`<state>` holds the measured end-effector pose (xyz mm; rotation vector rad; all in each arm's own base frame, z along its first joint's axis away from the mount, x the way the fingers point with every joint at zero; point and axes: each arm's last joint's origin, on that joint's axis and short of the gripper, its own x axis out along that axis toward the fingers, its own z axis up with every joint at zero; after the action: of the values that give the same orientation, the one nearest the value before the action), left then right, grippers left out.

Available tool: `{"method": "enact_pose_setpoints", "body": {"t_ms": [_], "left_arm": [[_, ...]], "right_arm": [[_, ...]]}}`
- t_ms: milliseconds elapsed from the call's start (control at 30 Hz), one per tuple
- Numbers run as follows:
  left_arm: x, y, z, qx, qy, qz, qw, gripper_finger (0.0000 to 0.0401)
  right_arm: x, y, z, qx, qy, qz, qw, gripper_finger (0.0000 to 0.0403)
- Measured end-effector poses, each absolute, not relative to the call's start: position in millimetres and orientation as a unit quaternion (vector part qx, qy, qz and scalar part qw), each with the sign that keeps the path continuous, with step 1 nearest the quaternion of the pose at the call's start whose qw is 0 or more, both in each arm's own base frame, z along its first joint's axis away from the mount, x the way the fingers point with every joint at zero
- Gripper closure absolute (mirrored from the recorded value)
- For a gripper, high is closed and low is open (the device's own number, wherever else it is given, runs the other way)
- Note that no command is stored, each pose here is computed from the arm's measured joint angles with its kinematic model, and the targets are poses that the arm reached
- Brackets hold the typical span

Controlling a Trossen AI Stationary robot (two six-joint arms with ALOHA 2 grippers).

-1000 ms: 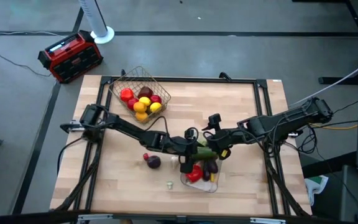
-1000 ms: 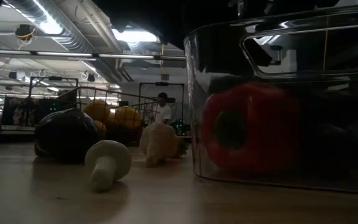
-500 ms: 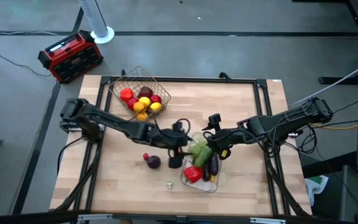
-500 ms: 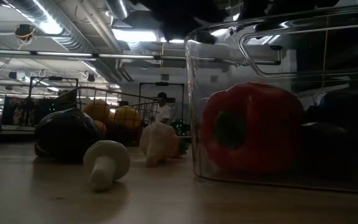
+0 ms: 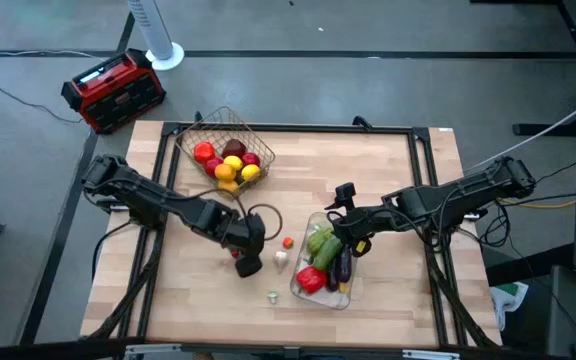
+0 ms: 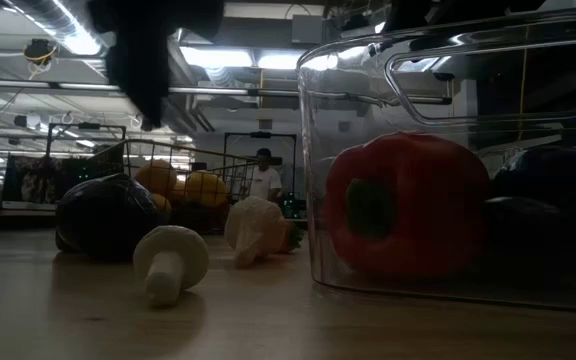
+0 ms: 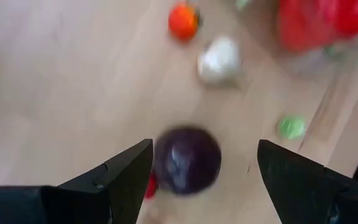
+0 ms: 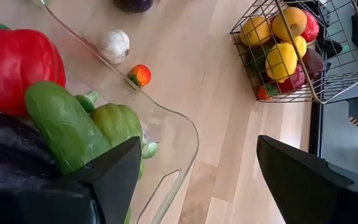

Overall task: Sort produce into baskets
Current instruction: Put the purple onion into the transparent bin

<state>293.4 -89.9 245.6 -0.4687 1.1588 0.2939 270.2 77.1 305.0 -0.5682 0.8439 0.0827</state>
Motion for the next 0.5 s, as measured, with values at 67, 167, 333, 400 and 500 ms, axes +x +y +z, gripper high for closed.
{"method": "enact_pose_setpoints", "body": {"t_ms": [67,167,333,400,500], "left_arm": [[289,-96,239,-0.22,0.554,0.137,0.791,0.0119],[284,-104,234,-0.205,0.563,0.126,0.791,0.0119],[282,-110,234,-0.186,0.564,0.105,0.798,0.0119],[282,-110,234,-0.183,0.566,0.104,0.797,0.0119],[282,-110,234,-0.187,0.565,0.107,0.797,0.0119]], "right_arm": [[270,77,305,-0.272,0.404,0.04,0.873,0.0086],[270,77,305,-0.272,0.404,0.04,0.873,0.0086],[270,77,305,-0.272,0.404,0.04,0.873,0.0086],[270,77,305,-0.272,0.404,0.041,0.873,0.0086],[270,77,305,-0.271,0.404,0.04,0.873,0.0086]]}}
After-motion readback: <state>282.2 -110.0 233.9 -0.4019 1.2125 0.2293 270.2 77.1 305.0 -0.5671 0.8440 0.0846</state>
